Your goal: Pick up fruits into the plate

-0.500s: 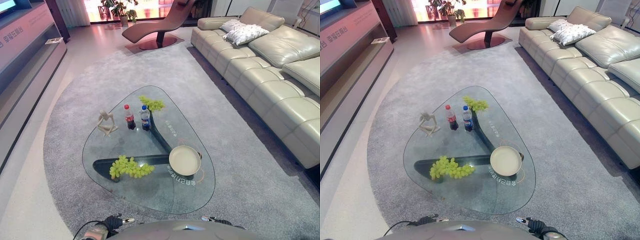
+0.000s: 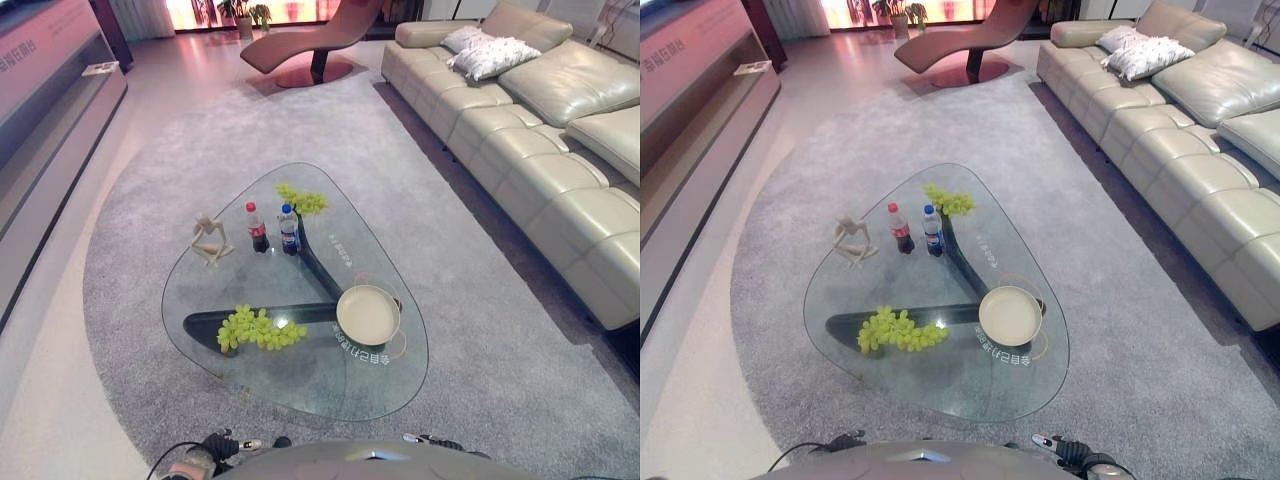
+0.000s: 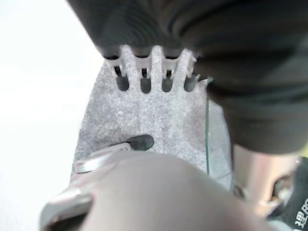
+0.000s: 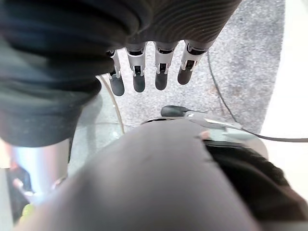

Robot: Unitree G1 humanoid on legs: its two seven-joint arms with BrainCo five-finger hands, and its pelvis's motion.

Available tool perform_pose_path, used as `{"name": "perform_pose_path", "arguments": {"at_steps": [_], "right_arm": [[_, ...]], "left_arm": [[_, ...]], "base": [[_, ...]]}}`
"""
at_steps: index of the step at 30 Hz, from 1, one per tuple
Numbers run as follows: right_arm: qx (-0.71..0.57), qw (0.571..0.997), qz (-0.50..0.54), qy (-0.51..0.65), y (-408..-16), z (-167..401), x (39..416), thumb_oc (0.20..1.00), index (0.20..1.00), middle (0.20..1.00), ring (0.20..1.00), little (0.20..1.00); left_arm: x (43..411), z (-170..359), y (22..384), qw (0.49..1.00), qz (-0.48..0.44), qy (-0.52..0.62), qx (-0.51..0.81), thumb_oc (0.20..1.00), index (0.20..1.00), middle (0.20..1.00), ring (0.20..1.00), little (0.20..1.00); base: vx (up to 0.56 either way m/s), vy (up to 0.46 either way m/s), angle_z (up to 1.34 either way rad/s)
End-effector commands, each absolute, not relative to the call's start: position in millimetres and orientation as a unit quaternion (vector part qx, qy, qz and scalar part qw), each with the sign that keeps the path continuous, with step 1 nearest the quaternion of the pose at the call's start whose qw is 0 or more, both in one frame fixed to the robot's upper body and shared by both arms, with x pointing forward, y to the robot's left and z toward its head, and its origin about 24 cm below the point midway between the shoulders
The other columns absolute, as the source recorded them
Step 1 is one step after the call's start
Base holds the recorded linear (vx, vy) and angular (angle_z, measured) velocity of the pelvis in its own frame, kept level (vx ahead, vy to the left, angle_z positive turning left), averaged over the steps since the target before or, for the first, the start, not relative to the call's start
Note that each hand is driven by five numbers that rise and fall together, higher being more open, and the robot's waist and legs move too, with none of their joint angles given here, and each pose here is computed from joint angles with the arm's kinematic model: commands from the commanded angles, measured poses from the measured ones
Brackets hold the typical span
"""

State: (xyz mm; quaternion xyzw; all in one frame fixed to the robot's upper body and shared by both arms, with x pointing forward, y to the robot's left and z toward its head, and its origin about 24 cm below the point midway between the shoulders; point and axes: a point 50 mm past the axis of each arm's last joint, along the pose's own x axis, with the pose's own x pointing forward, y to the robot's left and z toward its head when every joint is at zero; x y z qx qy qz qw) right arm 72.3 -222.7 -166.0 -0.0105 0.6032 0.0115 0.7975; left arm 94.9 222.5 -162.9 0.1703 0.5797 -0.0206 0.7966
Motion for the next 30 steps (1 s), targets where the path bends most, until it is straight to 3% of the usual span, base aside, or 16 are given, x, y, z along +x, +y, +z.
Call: {"name": "perform_pose_path", "arguments": {"at_steps": [1,7,9,16,20,30], "right_arm": [[-0.007,0.827,0.016,0.561,-226.5,-155.3,116.0,1.000,1.000,1.000,1.000,1.000],[-0.017,0.847,0.014,0.531,-244.0,-142.6,139.0,1.000,1.000,1.000,1.000,1.000],[-0.018,0.862,0.013,0.506,-254.5,-131.9,156.7,1.000,1.000,1.000,1.000,1.000],[-0.038,0.899,0.010,0.436,-266.6,-110.2,191.6,1.000,1.000,1.000,1.000,1.000],[-0.038,0.922,0.010,0.386,-264.2,-99.4,202.5,1.000,1.000,1.000,1.000,1.000],[-0.028,0.952,0.008,0.305,-254.9,-70.6,235.7,1.000,1.000,1.000,1.000,1.000]], "left_arm": [[149.8,-144.7,227.0,0.836,-0.019,0.501,0.222,1.000,1.000,1.000,1.000,1.000],[196.3,-118.4,236.6,0.864,-0.008,0.412,0.288,1.000,1.000,1.000,1.000,1.000],[230.6,-91.4,250.1,0.870,0.010,0.352,0.344,1.000,1.000,1.000,1.000,1.000],[296.3,-17.3,277.7,0.862,0.076,0.205,0.457,1.000,1.000,1.000,1.000,1.000],[317.7,25.5,295.1,0.838,0.130,0.147,0.510,1.000,1.000,1.000,1.000,1.000],[346.7,94.8,326.1,0.770,0.200,0.150,0.587,1.000,1.000,1.000,1.000,1.000]], "base": [[-0.03,0.003,-0.11],[-0.05,0.032,-0.07],[-0.09,0.041,-0.17],[-0.11,0.083,-0.20],[-0.12,0.096,-0.23],[-0.06,0.032,-0.07]]}}
